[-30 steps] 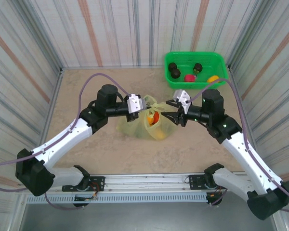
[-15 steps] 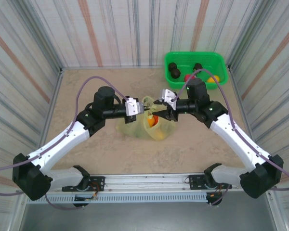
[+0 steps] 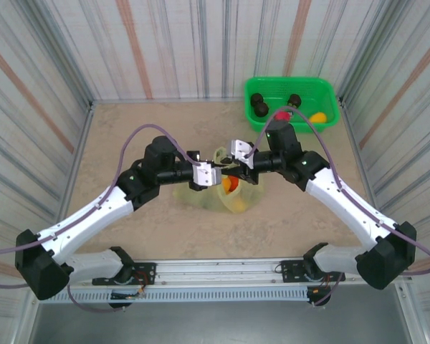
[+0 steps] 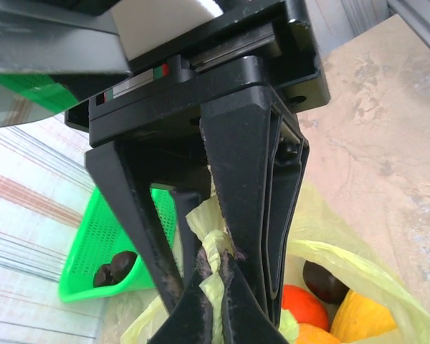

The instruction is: Place the fake fruits into the plastic bag and tie a complex knot

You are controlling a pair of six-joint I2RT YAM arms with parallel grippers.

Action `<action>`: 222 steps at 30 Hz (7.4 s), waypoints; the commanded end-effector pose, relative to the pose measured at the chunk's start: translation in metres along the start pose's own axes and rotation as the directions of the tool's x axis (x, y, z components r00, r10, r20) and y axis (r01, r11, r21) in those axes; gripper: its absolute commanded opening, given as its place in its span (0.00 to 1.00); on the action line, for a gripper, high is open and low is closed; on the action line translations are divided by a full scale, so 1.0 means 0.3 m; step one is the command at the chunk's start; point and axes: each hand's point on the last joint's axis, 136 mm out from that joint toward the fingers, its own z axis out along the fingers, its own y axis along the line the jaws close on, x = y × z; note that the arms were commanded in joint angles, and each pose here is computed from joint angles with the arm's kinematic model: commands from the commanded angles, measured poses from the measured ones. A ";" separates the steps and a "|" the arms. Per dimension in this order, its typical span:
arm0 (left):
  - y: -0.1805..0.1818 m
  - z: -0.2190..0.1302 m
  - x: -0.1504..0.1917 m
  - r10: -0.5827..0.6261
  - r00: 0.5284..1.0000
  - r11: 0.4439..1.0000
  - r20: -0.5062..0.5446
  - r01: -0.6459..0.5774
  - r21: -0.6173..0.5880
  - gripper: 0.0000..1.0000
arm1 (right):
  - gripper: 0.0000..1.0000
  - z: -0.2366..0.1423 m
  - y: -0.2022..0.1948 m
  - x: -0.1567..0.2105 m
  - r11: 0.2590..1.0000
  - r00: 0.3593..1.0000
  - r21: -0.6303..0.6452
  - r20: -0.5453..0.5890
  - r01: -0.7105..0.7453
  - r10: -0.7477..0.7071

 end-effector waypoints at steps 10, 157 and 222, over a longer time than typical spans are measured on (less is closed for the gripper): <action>0.013 -0.046 -0.039 -0.035 0.997 0.999 0.065 0.036 -0.015 0.00 | 0.22 -0.030 -0.025 -0.034 0.992 0.992 0.097 0.091 0.078 -0.087; 0.232 -0.027 0.322 -0.365 0.928 0.862 -0.067 0.310 -0.401 0.59 | 0.04 0.056 -0.176 -0.135 0.599 0.800 0.671 0.015 0.436 -0.600; 0.100 -0.051 0.312 -0.582 0.811 0.774 -0.063 0.529 -0.348 0.00 | 0.25 -0.155 0.086 -0.120 0.840 0.851 0.207 0.290 -0.502 0.437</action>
